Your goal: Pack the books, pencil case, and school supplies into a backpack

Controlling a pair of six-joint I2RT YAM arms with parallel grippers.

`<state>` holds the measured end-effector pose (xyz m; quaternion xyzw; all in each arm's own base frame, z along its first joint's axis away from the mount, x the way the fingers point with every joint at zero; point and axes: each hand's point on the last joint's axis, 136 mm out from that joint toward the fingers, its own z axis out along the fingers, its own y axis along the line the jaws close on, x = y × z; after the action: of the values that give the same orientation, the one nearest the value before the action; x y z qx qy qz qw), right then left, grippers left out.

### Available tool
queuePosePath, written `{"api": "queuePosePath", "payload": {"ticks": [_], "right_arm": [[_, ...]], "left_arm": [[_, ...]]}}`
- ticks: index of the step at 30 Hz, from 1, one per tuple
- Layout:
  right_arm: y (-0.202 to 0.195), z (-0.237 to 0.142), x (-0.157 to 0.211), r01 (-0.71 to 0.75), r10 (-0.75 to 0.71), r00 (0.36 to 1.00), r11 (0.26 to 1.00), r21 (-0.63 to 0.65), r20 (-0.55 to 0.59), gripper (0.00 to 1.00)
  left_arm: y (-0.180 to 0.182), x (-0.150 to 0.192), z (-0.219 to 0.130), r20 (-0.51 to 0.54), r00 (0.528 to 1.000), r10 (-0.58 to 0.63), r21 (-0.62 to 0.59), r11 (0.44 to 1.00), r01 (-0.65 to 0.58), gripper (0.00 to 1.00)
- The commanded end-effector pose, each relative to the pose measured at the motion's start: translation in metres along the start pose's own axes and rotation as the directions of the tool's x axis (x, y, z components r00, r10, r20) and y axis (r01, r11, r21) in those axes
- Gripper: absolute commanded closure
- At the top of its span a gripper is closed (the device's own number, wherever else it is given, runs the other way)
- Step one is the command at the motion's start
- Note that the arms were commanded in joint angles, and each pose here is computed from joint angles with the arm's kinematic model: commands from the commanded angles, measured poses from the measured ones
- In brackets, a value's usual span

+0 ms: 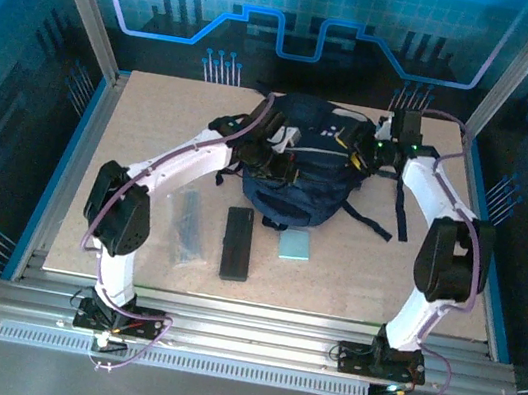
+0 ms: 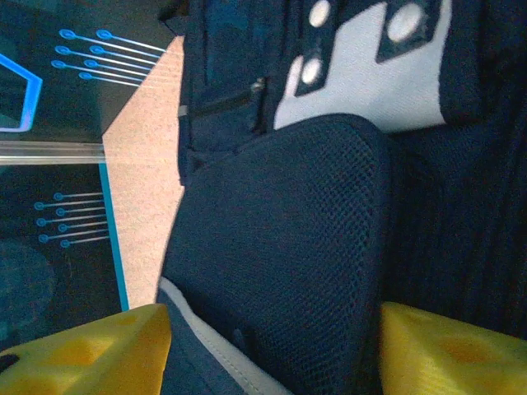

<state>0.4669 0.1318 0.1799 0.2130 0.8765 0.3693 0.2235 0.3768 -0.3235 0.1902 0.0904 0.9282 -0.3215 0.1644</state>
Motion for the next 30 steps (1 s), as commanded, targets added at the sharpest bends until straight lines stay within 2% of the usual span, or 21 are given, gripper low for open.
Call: {"api": "queuePosePath", "payload": {"ticks": [1,4,8,11,15,18,22,25,26,27,29,30], "right_arm": [[0.021,-0.011,0.03,-0.029,0.024,0.998,0.994,-0.108,-0.05,0.34],[0.018,-0.018,0.049,-0.026,0.022,0.999,0.996,-0.09,-0.048,0.34],[-0.014,-0.054,0.045,0.075,-0.086,0.994,0.985,0.157,0.061,0.32],[-0.029,-0.085,0.045,0.1,-0.127,0.987,0.964,0.246,0.096,0.3],[-0.026,-0.096,0.064,0.058,-0.072,0.995,0.982,0.178,0.074,0.21],[-0.023,-0.077,0.077,-0.029,0.027,0.999,0.998,0.063,0.028,0.18],[-0.014,-0.04,0.077,-0.124,0.124,0.992,0.992,-0.029,-0.006,0.18],[-0.008,-0.018,0.081,-0.153,0.153,0.988,0.988,-0.024,-0.031,0.2],[-0.012,-0.012,0.081,-0.157,0.157,0.987,0.988,-0.001,-0.023,0.22],[-0.018,-0.005,0.079,-0.17,0.17,0.985,0.985,0.017,-0.008,0.33],[-0.028,0.005,0.072,-0.209,0.209,0.978,0.978,0.008,0.007,0.87],[-0.03,0.009,0.069,-0.221,0.221,0.975,0.975,-0.013,0.008,1.0]], "left_arm": [[-0.064,-0.028,-0.003,0.076,0.996,0.048,0.187,0.98,-0.061,1.0],[-0.072,-0.026,0.008,0.069,0.996,0.056,0.194,0.979,-0.069,1.0],[-0.067,-0.023,0.018,0.064,0.997,0.053,0.173,0.983,-0.063,1.0],[-0.063,-0.023,0.021,0.064,0.997,0.052,0.162,0.985,-0.062,1.0],[-0.064,-0.022,0.026,0.056,0.998,0.042,0.178,0.983,-0.051,1.0],[-0.068,-0.019,0.026,0.046,0.998,0.048,0.188,0.981,-0.056,1.0],[-0.073,-0.008,0.025,0.032,0.997,0.065,0.187,0.98,-0.069,1.0],[-0.072,-0.004,0.026,0.027,0.998,0.056,0.188,0.98,-0.06,1.0],[-0.073,-0.003,0.025,0.026,0.998,0.053,0.191,0.98,-0.057,1.0],[-0.074,-0.001,0.025,0.025,0.998,0.053,0.194,0.979,-0.057,1.0],[-0.074,0.003,0.025,0.021,0.998,0.057,0.197,0.979,-0.06,1.0],[-0.072,0.005,0.024,0.017,0.998,0.061,0.191,0.98,-0.063,1.0]]}}
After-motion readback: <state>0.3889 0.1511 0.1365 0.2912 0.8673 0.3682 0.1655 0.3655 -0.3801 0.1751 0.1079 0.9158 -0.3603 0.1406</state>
